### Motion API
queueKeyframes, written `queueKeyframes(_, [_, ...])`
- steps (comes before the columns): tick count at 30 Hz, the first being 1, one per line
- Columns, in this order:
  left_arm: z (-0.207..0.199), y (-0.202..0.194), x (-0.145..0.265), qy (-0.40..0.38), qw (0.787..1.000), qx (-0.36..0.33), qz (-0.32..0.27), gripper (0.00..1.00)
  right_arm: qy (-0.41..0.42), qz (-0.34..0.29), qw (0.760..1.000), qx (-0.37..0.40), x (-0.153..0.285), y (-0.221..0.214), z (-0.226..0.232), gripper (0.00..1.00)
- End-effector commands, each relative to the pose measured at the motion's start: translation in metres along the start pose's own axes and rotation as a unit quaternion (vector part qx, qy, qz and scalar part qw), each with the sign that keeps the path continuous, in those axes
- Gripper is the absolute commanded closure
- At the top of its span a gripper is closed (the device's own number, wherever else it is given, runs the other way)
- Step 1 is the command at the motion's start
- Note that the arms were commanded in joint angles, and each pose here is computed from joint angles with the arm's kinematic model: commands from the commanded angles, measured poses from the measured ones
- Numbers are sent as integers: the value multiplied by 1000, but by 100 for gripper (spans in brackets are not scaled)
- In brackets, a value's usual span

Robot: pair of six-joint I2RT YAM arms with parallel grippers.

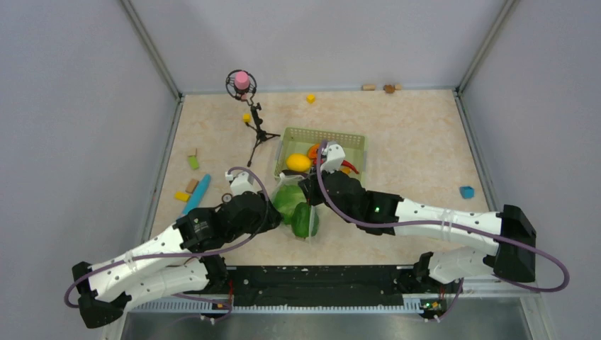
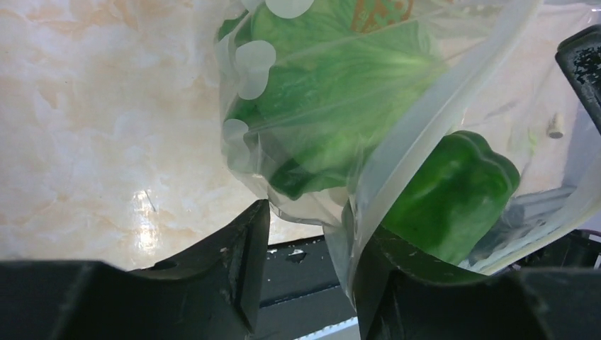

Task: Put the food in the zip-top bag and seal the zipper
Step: Adjust the zipper food storage bag at the center of the board.

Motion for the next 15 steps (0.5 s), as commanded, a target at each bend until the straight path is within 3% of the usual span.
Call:
queueKeyframes(1, [-23, 3, -1, -50, 998, 24, -7, 51, 27, -49, 998, -38, 2, 17, 11, 100])
queueKeyframes(4, [-29, 13, 6, -36, 999, 0, -26, 51, 43, -51, 998, -12, 5, 18, 12, 100])
queueKeyframes(9, [-32, 48, 38, 6, 994, -39, -99, 42, 86, -50, 993, 70, 16, 18, 10, 100])
queueKeyframes(11, [-41, 49, 43, -27, 993, -67, -92, 38, 91, -45, 991, 85, 20, 20, 3, 100])
queueKeyframes(15, [-62, 38, 43, -100, 983, -145, -42, 33, 235, -42, 963, 121, 29, 26, 6, 100])
Point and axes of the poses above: each gripper's point midway between its finger pads, its own x axis back along the fingers, its own z axis along the line the jaws close on, y = z × x, the point moved 6 cm from there along x, back along the fingers, and after that the axes turned 15 degrees about x, right-handed, at the moved point
